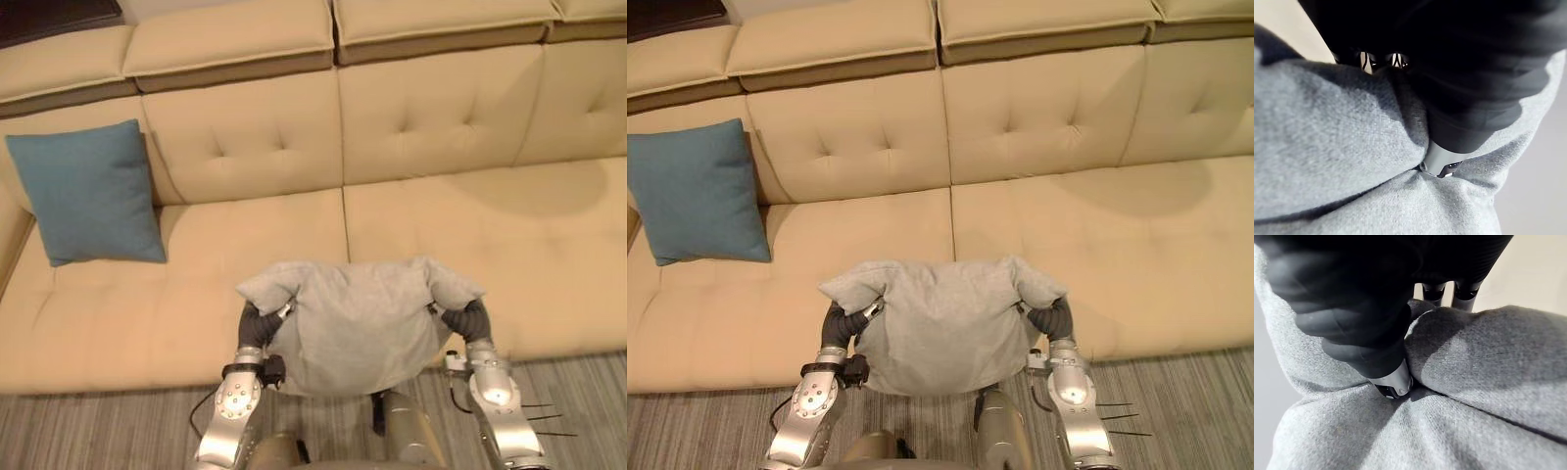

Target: Pick up cushions and gather them together orderly.

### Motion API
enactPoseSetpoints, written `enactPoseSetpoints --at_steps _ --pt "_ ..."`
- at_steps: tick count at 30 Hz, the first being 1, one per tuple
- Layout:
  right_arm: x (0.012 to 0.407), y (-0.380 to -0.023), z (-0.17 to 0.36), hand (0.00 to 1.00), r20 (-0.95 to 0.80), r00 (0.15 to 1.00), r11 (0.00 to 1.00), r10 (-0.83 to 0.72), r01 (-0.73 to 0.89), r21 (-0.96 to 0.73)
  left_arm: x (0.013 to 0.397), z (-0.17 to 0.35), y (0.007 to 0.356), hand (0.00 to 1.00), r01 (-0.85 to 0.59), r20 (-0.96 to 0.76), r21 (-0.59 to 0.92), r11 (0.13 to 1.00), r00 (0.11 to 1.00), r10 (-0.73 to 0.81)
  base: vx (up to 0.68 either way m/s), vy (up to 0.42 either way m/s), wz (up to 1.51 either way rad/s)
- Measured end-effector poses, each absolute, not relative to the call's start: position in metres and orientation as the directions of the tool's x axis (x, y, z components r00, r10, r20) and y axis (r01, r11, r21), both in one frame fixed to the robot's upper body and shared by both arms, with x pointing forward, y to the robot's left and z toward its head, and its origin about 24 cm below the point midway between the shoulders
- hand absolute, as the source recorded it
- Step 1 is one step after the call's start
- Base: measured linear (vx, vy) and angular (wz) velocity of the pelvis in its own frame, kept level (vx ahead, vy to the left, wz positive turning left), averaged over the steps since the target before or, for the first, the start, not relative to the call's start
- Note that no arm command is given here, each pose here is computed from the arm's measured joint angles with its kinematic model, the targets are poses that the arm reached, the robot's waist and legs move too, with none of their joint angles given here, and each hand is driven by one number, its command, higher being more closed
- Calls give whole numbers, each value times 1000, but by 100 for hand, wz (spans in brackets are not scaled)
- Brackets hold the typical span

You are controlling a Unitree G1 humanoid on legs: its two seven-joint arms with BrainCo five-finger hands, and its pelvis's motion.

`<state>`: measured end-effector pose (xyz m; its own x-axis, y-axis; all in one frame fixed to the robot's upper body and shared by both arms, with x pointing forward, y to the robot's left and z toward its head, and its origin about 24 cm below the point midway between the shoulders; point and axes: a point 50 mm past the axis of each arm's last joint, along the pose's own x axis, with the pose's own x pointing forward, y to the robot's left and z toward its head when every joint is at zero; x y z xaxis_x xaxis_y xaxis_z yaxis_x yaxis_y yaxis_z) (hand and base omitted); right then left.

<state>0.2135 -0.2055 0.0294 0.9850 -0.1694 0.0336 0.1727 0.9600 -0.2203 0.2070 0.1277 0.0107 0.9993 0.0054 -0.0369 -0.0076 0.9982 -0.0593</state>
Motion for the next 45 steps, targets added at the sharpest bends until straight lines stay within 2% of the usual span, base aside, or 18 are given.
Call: enactPoseSetpoints --at_steps 4,12,15,18,20,25,29,34,37,39,40,45 --pt "217 -203 52 100 138 977 961 -162 188 -204 210 13 125 100 21 -23 -58 998 1000 -22 166 68 -1" --pt "224 -195 38 100 82 976 967 -201 211 -146 212 15 132 100 34 -12 -13 999 999 -35 32 158 -10" --pt "235 -186 43 100 110 972 965 -209 223 -139 219 21 133 100 13 17 -4 1000 1000 -13 -17 51 -20" --pt "253 -178 64 100 201 956 964 -212 238 -118 236 39 134 100 -38 98 -9 999 994 39 -21 12 -10" --pt "273 -172 92 100 305 924 961 -231 266 -80 258 67 130 100 -82 211 -24 996 974 85 -42 7 3" --pt "304 -159 127 100 411 877 955 -251 295 -45 285 105 126 100 -164 341 -58 985 924 174 -38 -28 7" --pt "326 -153 169 100 532 807 942 -256 332 -51 314 141 126 100 -244 444 -64 968 861 247 -72 -30 7" --pt "351 -148 263 100 722 609 893 -328 449 27 353 222 125 100 -352 621 -70 933 717 317 -126 -26 3" --pt "356 -147 310 100 782 508 860 -361 505 68 367 261 123 100 -385 666 -92 918 661 345 -74 -40 1" --pt "358 -151 333 100 800 472 843 -371 532 76 375 278 120 100 -391 677 -87 916 651 342 -64 -51 5" --pt "358 -152 345 0 806 455 835 -379 544 86 378 287 119 0 -393 680 -86 916 649 342 -49 -53 5" --pt "361 -168 369 0 791 416 790 -449 598 134 385 309 117 0 -404 685 -78 912 643 343 -15 -52 1"
